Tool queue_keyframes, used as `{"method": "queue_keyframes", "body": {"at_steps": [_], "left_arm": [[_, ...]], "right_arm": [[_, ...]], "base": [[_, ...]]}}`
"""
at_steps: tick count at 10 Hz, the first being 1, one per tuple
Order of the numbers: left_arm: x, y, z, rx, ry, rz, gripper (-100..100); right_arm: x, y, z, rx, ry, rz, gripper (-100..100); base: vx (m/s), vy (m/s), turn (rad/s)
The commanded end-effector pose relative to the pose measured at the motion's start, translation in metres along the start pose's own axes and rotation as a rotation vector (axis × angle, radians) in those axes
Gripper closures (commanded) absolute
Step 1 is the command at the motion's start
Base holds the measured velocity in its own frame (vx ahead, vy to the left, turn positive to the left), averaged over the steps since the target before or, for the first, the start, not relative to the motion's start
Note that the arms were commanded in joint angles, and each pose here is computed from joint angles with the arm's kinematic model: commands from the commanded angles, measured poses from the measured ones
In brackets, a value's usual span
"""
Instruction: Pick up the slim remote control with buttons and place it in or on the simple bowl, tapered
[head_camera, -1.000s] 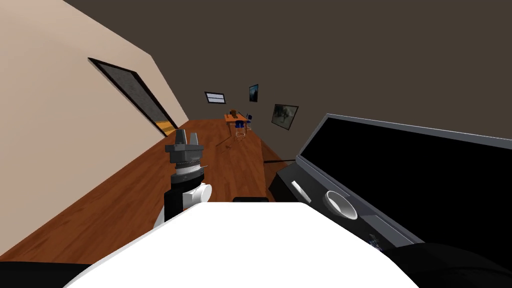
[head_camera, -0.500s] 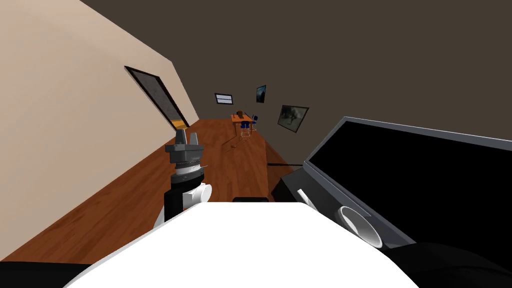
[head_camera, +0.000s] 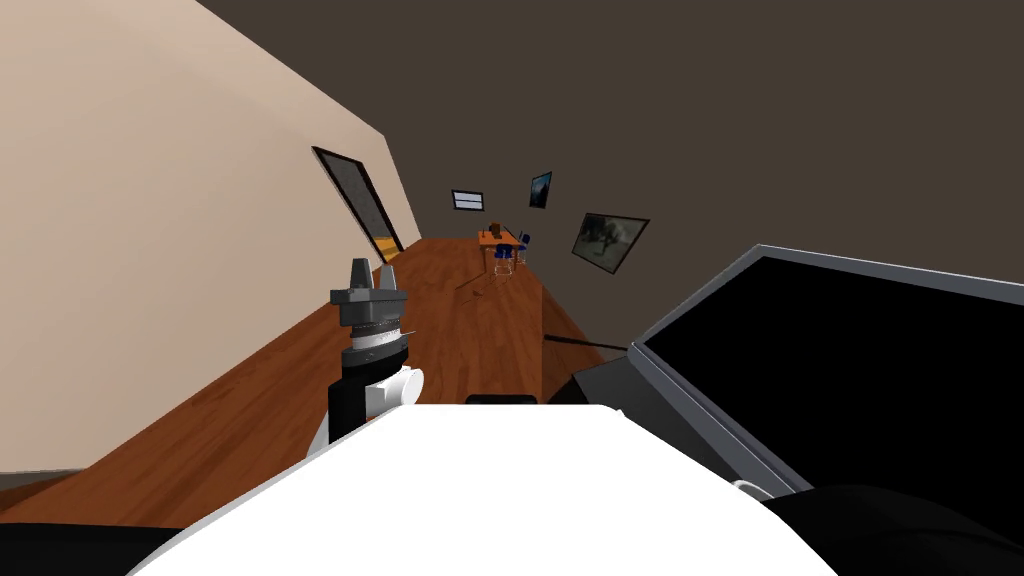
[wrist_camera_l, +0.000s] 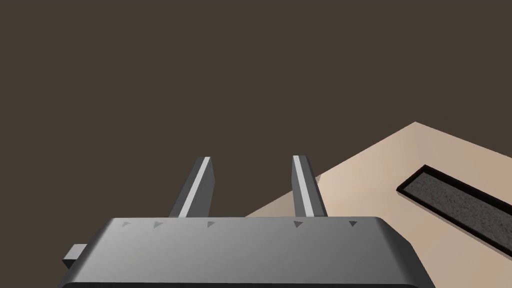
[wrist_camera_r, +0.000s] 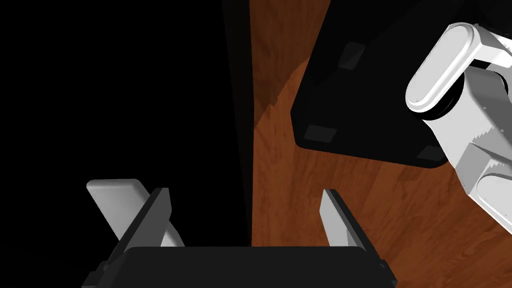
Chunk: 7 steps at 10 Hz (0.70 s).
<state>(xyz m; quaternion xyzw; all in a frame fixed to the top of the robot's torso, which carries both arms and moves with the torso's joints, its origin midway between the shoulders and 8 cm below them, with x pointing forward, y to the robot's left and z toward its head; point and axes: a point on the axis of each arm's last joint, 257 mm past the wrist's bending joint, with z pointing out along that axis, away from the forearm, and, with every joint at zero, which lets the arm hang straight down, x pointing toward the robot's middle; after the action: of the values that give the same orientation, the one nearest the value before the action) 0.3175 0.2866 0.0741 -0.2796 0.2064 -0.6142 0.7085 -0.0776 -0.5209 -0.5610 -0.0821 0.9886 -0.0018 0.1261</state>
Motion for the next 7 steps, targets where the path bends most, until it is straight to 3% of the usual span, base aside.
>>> {"method": "queue_keyframes", "body": {"at_steps": [1, 2, 4, 7], "left_arm": [[0.0, 0.0, 0.0, 0.0, 0.0, 0.0, 0], [0.0, 0.0, 0.0, 0.0, 0.0, 0.0, 0], [0.0, 0.0, 0.0, 0.0, 0.0, 0.0, 0], [0.0, 0.0, 0.0, 0.0, 0.0, 0.0, 0]], "right_arm": [[0.029, -0.006, -0.008, 0.016, 0.066, 0.001, -100], [0.048, -0.007, -0.013, 0.021, 0.102, 0.006, -100], [0.055, -0.01, -0.016, 0.03, 0.115, 0.009, -100], [0.103, -0.003, -0.03, 0.04, 0.205, 0.042, -100]], "base": [[0.151, -0.025, 0.312], [0.177, -0.072, 0.263], [0.074, -0.051, 0.019], [0.103, -0.064, 0.214]]}}
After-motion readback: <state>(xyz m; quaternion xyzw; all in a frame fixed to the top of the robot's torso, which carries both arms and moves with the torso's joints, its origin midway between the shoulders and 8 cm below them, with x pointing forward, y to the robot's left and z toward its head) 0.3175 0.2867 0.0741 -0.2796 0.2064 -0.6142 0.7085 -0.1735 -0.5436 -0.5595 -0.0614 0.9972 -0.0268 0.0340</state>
